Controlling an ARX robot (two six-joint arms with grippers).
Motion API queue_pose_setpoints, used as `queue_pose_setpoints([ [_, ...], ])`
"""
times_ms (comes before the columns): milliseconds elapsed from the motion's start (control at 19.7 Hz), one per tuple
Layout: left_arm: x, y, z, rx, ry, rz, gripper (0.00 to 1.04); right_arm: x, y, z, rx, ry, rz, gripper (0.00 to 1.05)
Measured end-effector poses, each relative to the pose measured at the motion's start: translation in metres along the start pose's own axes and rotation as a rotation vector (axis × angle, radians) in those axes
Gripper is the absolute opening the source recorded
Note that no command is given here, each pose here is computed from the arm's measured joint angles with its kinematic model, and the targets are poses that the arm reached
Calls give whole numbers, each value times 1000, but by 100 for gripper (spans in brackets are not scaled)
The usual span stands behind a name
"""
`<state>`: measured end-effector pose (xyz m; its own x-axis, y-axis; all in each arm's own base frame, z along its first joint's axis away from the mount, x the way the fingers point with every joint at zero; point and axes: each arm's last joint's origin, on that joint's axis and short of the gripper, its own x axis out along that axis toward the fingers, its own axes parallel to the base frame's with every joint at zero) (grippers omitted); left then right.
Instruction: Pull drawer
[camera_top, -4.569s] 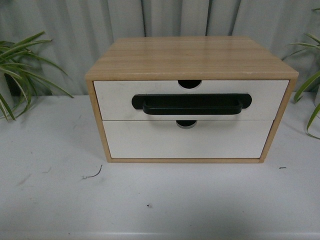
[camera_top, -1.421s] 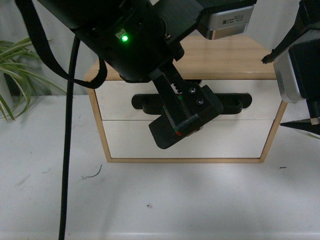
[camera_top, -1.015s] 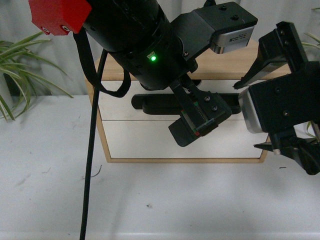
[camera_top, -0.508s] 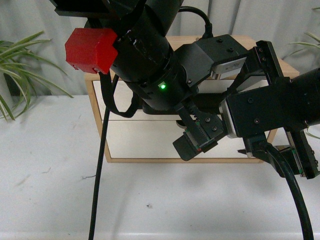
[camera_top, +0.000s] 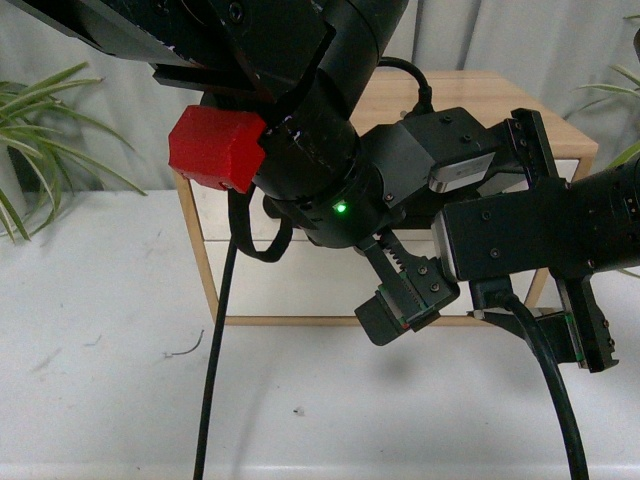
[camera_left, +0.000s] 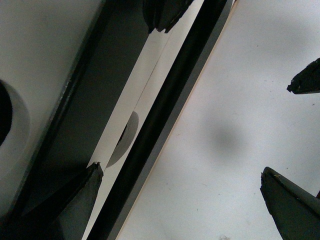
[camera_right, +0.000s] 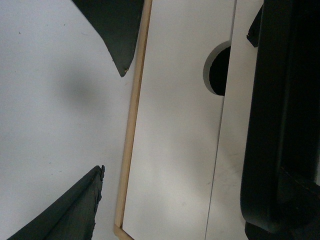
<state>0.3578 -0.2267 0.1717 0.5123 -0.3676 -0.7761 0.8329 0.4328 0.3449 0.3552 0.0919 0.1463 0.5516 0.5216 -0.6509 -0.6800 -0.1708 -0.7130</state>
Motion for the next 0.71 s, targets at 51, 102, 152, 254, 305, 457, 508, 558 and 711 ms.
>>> queue_pose_setpoints([
  [51,1,-1,1,9,1,0,98,0,2,0,6,1,1,98],
  [102,1,-2,1,17,3,1,98,1,6,0,10,2,4,98],
  [152,1,-2,0,22,4,0,98,1,9,0,5,3,8,98],
  [254,3,-5,-1,32,1,-1,98,1,13,0,-1,8,10,98],
  [305,3,-6,-1,36,2,-3,98,0,15,2,-5,11,11,98],
  [457,-3,-14,-5,30,-14,-21,98,-8,21,7,-3,19,28,98],
  [508,-4,-17,-7,29,-15,-25,98,-10,24,8,-9,21,29,98],
  [558,-7,-20,-9,25,-21,-27,98,-13,26,10,-6,21,39,98],
  [711,-16,-30,-17,24,-33,-43,98,-21,36,14,-15,18,55,98],
])
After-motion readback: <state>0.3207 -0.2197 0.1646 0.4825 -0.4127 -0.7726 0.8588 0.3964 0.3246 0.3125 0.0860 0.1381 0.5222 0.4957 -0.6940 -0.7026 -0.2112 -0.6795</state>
